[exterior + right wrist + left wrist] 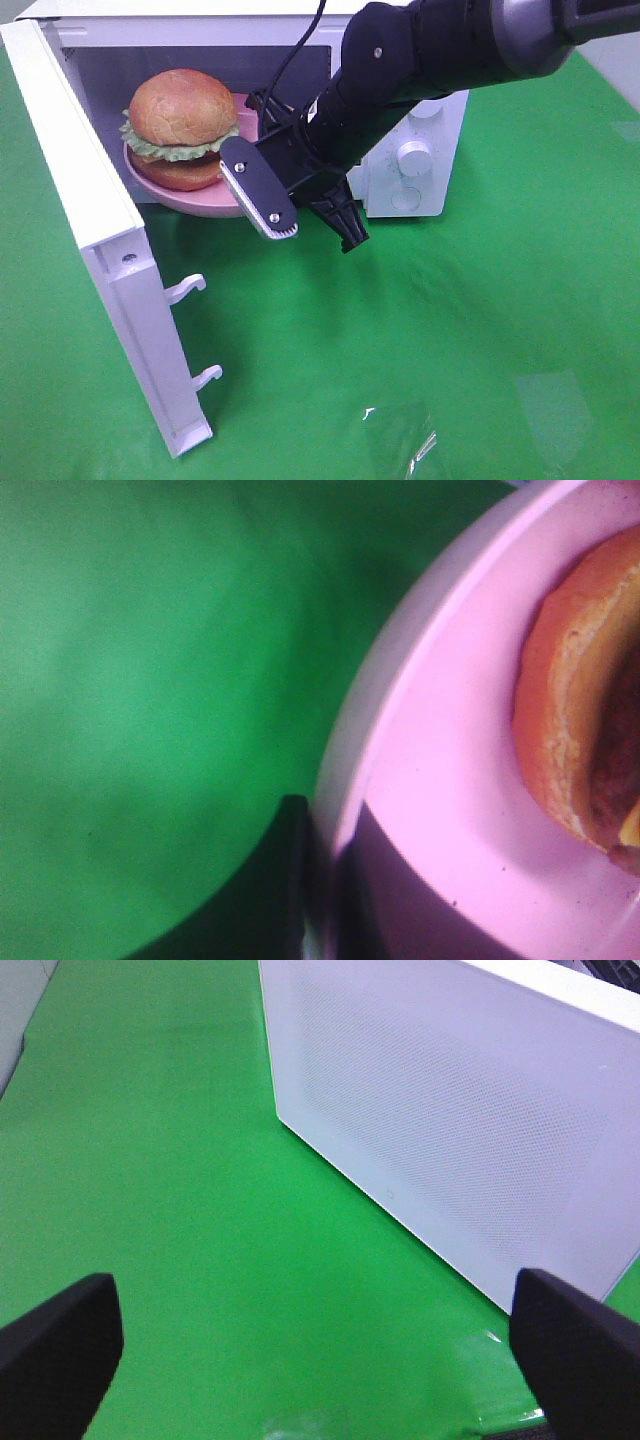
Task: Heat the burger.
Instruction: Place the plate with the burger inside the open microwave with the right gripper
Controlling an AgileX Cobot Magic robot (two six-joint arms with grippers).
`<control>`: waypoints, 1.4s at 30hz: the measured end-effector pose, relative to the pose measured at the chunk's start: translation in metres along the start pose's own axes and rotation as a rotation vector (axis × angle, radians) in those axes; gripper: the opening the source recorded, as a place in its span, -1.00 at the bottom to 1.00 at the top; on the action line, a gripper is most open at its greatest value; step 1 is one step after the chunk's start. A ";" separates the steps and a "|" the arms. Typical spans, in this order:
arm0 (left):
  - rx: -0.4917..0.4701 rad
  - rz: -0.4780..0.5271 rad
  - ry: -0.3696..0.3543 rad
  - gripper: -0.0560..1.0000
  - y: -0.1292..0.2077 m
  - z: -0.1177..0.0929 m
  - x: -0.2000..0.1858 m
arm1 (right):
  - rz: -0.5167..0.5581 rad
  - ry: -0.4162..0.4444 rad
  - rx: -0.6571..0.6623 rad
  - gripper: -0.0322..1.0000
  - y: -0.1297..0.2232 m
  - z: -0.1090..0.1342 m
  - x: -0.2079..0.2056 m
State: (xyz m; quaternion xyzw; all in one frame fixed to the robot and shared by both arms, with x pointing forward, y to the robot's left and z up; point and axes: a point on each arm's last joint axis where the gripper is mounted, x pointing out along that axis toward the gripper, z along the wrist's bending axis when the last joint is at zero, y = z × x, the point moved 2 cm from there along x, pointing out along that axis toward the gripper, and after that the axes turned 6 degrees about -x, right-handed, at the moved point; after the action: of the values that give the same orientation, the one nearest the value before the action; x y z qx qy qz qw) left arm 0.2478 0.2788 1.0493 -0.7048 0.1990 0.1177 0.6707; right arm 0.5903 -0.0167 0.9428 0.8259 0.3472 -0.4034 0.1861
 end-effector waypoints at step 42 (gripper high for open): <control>0.000 0.000 0.000 0.94 0.000 0.000 0.000 | 0.052 -0.009 0.166 -0.85 0.022 -0.039 0.060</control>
State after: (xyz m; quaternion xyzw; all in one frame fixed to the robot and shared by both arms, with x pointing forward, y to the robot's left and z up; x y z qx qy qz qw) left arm 0.2478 0.2788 1.0493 -0.7048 0.1990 0.1177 0.6707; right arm 0.6533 0.0161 0.9196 0.8454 0.2903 -0.4294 0.1288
